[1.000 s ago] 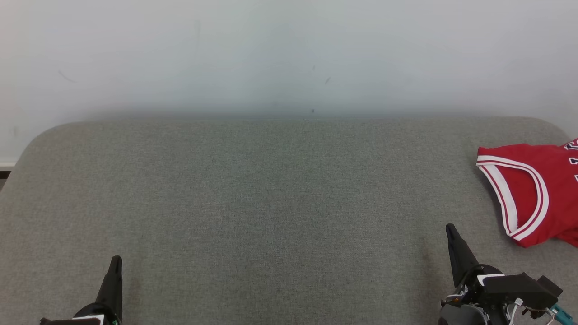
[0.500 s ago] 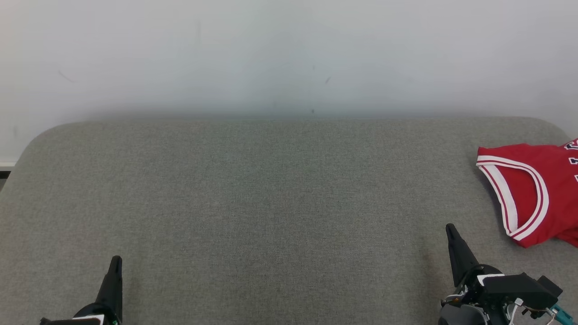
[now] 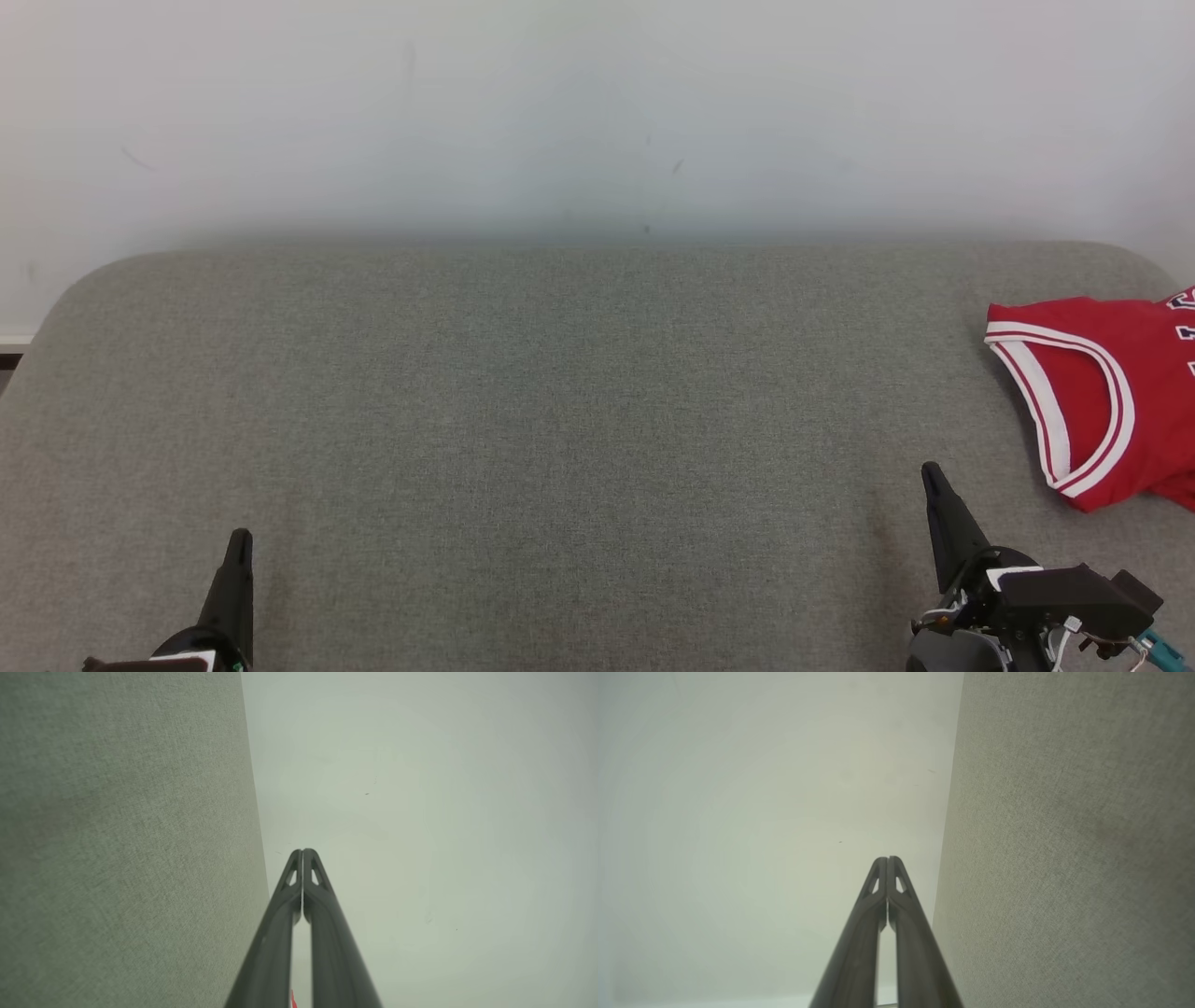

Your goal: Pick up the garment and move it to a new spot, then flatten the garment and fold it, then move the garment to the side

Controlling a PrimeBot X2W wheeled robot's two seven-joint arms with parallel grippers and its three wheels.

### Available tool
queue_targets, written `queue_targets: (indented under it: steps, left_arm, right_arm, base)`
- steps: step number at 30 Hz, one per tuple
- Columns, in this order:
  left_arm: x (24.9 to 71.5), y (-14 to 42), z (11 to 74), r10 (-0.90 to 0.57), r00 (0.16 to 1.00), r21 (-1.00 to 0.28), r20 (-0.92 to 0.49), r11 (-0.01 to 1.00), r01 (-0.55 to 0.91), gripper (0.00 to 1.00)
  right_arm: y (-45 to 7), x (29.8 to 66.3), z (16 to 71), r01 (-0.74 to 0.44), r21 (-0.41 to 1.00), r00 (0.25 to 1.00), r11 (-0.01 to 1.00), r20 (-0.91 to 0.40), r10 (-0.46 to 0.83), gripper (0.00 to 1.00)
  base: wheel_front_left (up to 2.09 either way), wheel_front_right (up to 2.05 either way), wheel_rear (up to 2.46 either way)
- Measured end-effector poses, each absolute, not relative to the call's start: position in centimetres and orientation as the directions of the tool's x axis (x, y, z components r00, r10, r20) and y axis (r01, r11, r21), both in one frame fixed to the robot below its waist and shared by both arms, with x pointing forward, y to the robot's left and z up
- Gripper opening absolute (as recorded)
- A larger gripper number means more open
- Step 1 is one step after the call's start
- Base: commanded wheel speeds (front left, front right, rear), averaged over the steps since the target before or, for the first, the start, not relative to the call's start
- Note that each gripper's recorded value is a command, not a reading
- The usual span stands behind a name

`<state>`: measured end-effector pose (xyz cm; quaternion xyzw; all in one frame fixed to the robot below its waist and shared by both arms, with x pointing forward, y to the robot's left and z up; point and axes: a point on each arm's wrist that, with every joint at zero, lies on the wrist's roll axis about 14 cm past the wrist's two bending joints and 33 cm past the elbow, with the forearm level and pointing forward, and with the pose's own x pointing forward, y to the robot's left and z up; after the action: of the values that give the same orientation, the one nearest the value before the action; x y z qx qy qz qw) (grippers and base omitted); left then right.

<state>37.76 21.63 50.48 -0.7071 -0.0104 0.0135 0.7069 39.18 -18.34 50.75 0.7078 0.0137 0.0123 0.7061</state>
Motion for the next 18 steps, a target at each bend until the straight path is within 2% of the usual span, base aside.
queue_targets:
  steps: [18]
  left_arm:
    - [37.76,21.64,50.47,0.034,0.999,-1.000,-0.005,0.000,-0.005,0.00]
  right_arm:
    - [-18.34,39.19,50.74,0.002,1.000,0.999,-0.002,-0.002,0.037,0.00]
  base:
    - [0.00,0.00,0.00]
